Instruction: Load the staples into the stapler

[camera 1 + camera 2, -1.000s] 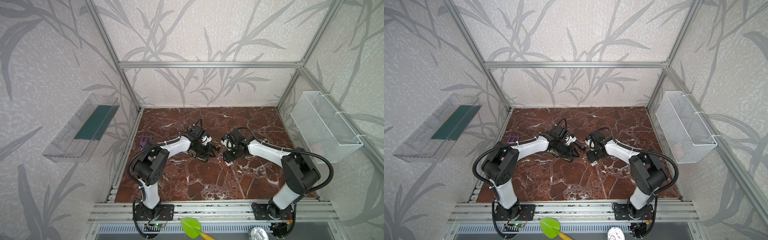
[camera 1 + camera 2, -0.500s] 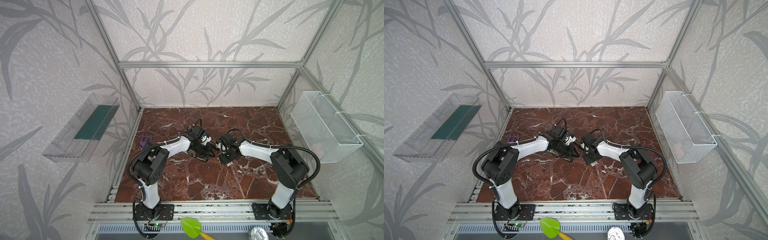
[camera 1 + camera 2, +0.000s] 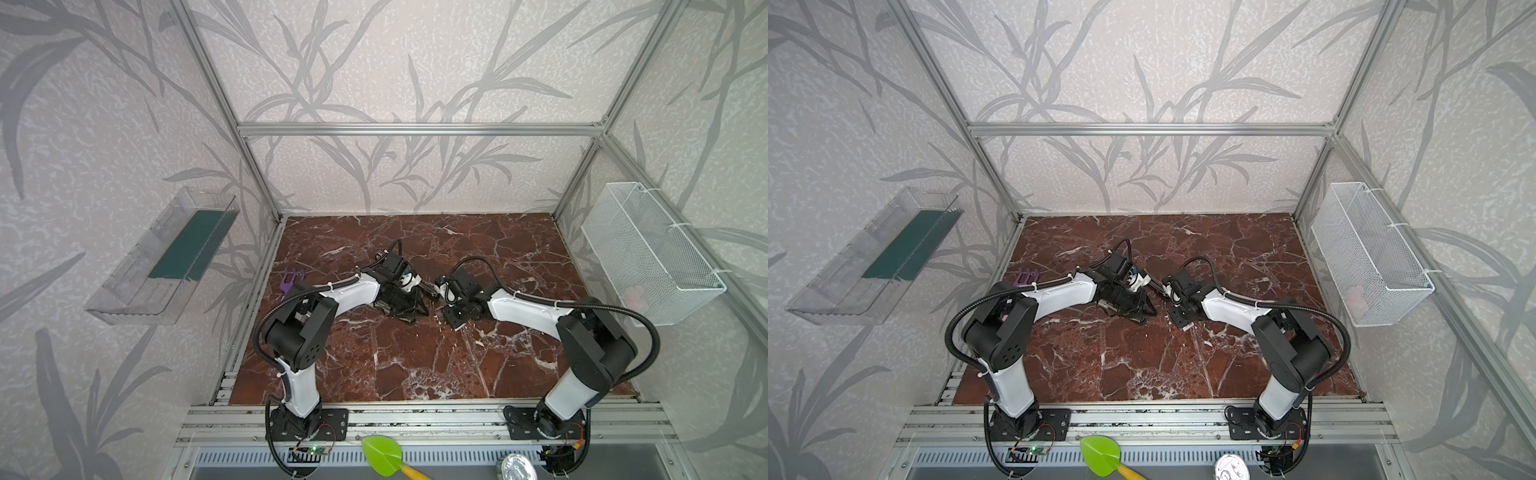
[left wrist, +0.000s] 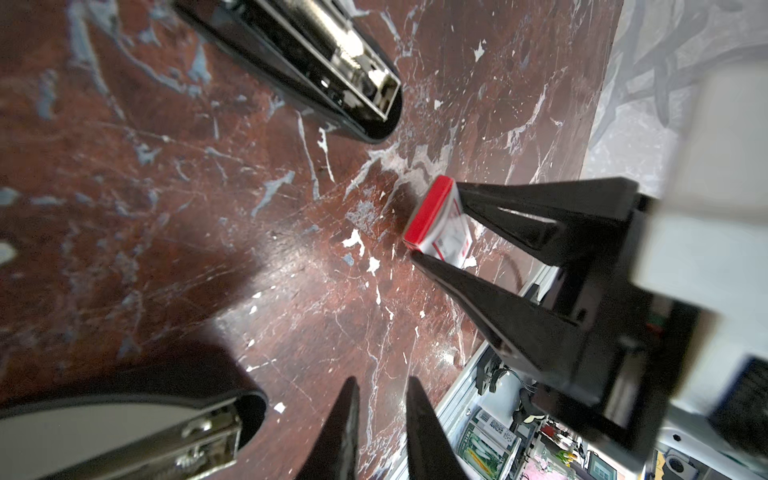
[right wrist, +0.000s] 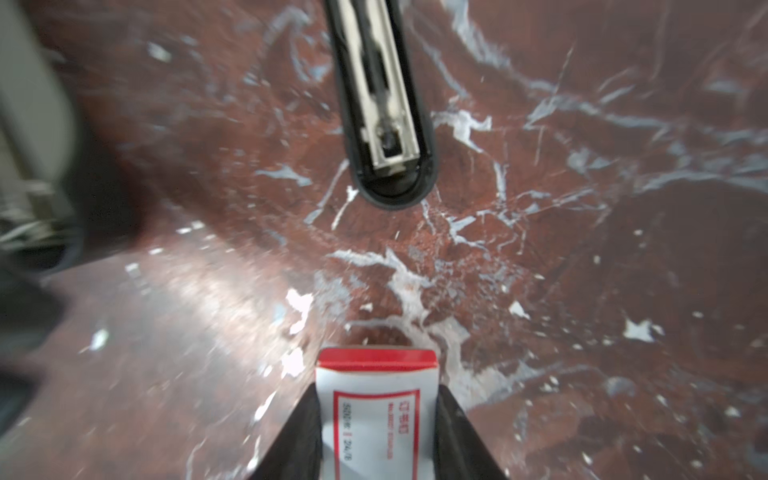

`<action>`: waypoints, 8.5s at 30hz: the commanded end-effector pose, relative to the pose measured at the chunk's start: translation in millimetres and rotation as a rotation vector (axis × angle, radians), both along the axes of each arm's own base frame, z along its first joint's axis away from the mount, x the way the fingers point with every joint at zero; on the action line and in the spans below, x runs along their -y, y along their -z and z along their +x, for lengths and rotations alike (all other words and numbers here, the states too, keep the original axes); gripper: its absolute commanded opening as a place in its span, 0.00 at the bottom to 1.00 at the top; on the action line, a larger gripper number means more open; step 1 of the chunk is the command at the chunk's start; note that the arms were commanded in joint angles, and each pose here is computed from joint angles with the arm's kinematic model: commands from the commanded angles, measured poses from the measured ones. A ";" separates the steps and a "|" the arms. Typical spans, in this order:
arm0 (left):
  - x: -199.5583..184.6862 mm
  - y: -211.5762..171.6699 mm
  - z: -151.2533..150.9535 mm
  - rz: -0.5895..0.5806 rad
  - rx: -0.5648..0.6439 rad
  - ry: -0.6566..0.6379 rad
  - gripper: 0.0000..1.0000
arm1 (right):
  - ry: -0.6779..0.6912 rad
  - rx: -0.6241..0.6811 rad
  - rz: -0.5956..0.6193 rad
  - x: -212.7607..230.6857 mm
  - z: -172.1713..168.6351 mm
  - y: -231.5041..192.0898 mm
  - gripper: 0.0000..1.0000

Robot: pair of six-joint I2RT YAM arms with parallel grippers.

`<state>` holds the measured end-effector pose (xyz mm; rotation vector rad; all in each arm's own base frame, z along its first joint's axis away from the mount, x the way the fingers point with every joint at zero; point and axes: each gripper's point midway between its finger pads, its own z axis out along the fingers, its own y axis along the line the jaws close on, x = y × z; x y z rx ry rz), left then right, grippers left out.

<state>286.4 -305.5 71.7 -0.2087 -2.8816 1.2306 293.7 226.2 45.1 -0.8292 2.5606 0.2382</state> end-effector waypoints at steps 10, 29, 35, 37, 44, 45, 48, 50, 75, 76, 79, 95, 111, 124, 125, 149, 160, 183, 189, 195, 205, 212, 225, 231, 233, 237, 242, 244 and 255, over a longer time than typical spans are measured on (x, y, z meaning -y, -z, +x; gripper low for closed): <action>3.7 -58.6 4.8 -0.194 0.049 0.038 0.23 | -0.387 0.462 0.375 -40.5 -25.9 -91.3 0.41; 0.4 -95.1 -36.3 -0.380 -0.010 0.224 0.27 | -0.557 0.581 0.395 -51.3 -48.3 -111.4 0.43; 2.2 -91.5 -38.3 -0.367 -0.017 0.234 0.26 | -0.557 0.592 0.401 -52.1 -47.6 -115.8 0.43; 3.9 -89.6 -39.2 -0.361 -0.022 0.238 0.26 | -0.559 0.591 0.406 -53.2 -48.0 -117.2 0.43; 8.3 -84.7 -36.9 -0.334 -0.018 0.241 0.24 | -0.571 0.588 0.410 -55.3 -50.6 -118.4 0.43; 8.7 -85.1 -36.2 -0.332 -0.015 0.241 0.24 | -0.574 0.589 0.412 -56.0 -51.4 -119.0 0.43; 10.4 -81.7 -36.1 -0.318 -0.018 0.242 0.23 | -0.580 0.592 0.414 -57.4 -53.0 -119.7 0.43; 10.4 -79.1 -37.9 -0.306 -0.025 0.248 0.21 | -0.579 0.593 0.415 -57.5 -52.8 -119.8 0.43; 8.4 -85.1 -35.9 -0.313 0.003 0.232 0.27 | -0.570 0.577 0.410 -57.0 -52.7 -114.8 0.42; 9.7 -83.4 -37.3 -0.306 0.000 0.237 0.27 | -0.571 0.578 0.409 -57.0 -52.7 -114.7 0.42; 8.8 -79.0 -36.6 -0.289 -0.004 0.233 0.24 | -0.571 0.578 0.410 -57.1 -53.3 -115.3 0.42; 7.9 -58.6 -45.6 -0.146 -0.017 0.286 0.20 | -0.575 0.590 0.376 -58.8 -54.6 -117.6 0.40; 9.5 -33.9 -39.4 -0.023 -0.010 0.290 0.02 | -0.570 0.555 0.277 -56.0 -52.3 -104.7 0.38; 3.2 -18.6 -35.1 0.084 0.007 0.291 0.00 | -0.580 0.469 0.174 -53.6 -50.6 -85.2 0.36; 2.2 -17.9 -35.2 0.090 0.008 0.294 0.00 | -0.580 0.462 0.164 -52.7 -50.5 -83.3 0.36; -12.7 -14.6 -35.5 0.106 0.005 0.277 0.00 | -0.565 0.406 0.051 -40.2 -45.6 -58.3 0.37; 0.5 -5.2 -29.1 0.066 -0.010 0.257 0.00 | -0.552 0.367 -0.013 -33.8 -41.7 -41.3 0.42; 12.3 19.4 -24.4 0.041 -0.053 0.242 0.00 | -0.516 0.154 -0.053 -22.8 -29.7 -14.2 0.62; 14.6 14.6 -23.8 0.020 -0.047 0.243 0.00 | -0.533 0.119 -0.059 -25.3 -22.6 -8.7 0.64; 17.7 6.3 -27.1 -0.026 -0.043 0.238 0.00 | -0.568 0.127 -0.042 -33.1 -16.6 -12.2 0.64; 15.2 -6.7 -32.5 -0.051 -0.033 0.239 0.00 | -0.550 0.198 0.046 -36.0 -6.4 -37.3 0.64; 11.6 -9.1 -32.7 -0.056 -0.026 0.232 0.00 | -0.514 0.256 0.111 -14.0 1.4 -53.8 0.64; 7.8 -16.6 -27.5 -0.071 -0.015 0.218 0.00 | -0.615 0.294 0.166 -5.1 -34.2 -69.2 0.64; 7.7 -19.0 -26.5 -0.078 -0.012 0.214 0.00 | -0.648 0.300 0.150 -10.2 -42.6 -61.3 0.68; 8.4 -20.1 -25.9 -0.082 -0.009 0.213 0.00 | -0.674 0.271 0.134 -14.6 -47.4 -52.9 0.68; 8.6 -21.8 -26.1 -0.086 -0.007 0.213 0.00 | -0.691 0.266 0.131 -20.0 -49.6 -46.6 0.68; 8.6 -25.5 -26.5 -0.094 0.003 0.211 0.00 | -0.690 0.258 0.101 -20.2 -46.9 -38.2 0.68; 9.3 -27.2 -26.4 -0.101 0.005 0.210 0.00 | -0.687 0.258 0.098 -21.2 -45.2 -36.9 0.68; 10.6 -29.7 -26.8 -0.115 0.004 0.207 0.00 | -0.677 0.259 0.067 -25.2 -36.7 -30.6 0.62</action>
